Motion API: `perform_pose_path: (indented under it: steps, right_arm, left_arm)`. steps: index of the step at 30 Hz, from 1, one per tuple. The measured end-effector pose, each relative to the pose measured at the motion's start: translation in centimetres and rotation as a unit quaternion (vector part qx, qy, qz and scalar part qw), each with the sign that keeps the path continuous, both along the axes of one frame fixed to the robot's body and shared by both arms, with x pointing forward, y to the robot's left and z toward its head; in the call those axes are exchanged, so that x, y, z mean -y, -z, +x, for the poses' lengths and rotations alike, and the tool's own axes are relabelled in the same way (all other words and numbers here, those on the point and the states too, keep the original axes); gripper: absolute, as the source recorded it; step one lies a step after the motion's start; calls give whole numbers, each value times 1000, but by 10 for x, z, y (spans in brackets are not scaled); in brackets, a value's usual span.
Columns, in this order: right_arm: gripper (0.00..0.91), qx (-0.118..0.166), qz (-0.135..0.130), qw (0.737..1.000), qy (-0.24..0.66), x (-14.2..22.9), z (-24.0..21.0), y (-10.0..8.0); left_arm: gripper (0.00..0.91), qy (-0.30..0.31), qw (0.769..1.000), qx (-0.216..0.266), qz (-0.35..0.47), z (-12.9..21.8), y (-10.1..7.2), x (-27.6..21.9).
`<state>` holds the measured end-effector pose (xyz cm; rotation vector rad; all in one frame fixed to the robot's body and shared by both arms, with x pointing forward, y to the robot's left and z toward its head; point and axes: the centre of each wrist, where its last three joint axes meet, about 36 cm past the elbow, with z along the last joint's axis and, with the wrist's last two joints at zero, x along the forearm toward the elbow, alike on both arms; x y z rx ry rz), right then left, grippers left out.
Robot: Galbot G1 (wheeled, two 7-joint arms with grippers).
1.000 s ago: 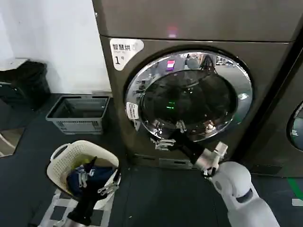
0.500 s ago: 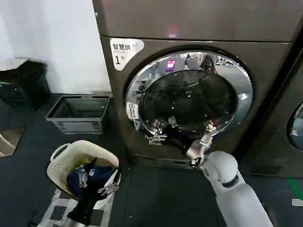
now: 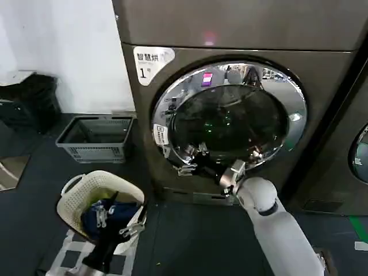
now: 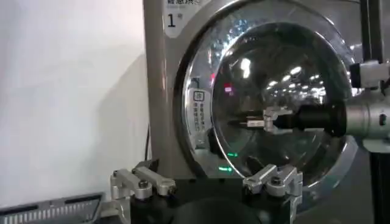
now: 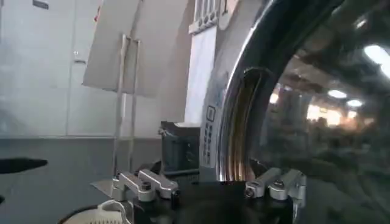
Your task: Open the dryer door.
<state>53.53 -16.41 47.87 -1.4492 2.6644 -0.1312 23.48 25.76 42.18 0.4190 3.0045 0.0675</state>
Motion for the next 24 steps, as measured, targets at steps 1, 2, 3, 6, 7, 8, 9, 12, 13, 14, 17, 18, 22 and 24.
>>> perform_pose_path:
  steps: [1, 2, 3, 6, 7, 8, 9, 12, 13, 14, 17, 18, 22, 24]
  right_arm:
    - [907, 0, 0, 1000, -1, -1, 1, 0]
    - [907, 0, -1, 1000, -2, -2, 1, 0]
    - [907, 0, -1, 1000, -3, -3, 2, 0]
    - [907, 0, -3, 1000, -6, -6, 4, 0]
    - [907, 0, -3, 1000, -7, -7, 5, 0]
    - [907, -1, -3, 1000, -7, -8, 6, 0]
    - [907, -1, -3, 1000, -8, -9, 6, 0]
    - [907, -1, -3, 1000, -8, -11, 8, 0]
    - [907, -1, -4, 1000, -8, -12, 9, 0]
    - [907, -1, -4, 1000, -9, -13, 9, 1]
    - [907, -1, -6, 1000, -10, -15, 10, 1]
    - [907, -1, -6, 1000, -11, -17, 11, 2]
    - [907, 0, -7, 1000, -12, -19, 13, 1]
    - [907, -1, -7, 1000, -11, -20, 14, 1]
  left_arm:
    - [907, 0, 1000, 0, 0, 0, 0, 0]
    - [907, 0, 1000, 0, 0, 0, 0, 0]
    - [907, 0, 1000, -1, 0, 0, 0, 0]
    - [907, 2, 1000, -1, 1, -1, -1, 0]
    - [907, 3, 1000, -2, 1, -1, -1, 0]
    - [907, 3, 1000, -2, 0, -1, -1, 0]
    - [907, 3, 1000, -2, 0, -1, -1, 0]
    - [907, 3, 1000, -1, -1, -1, -2, 0]
    - [907, 3, 1000, -1, -1, -1, -2, 0]
    - [907, 3, 1000, -1, -1, -1, -2, 0]
    - [907, 3, 1000, -2, -1, -1, -2, 0]
    - [907, 3, 1000, -2, -1, -1, -2, 0]
    - [907, 3, 1000, -1, -1, -2, -2, 0]
    - [907, 3, 1000, 0, -1, -1, -3, 1]
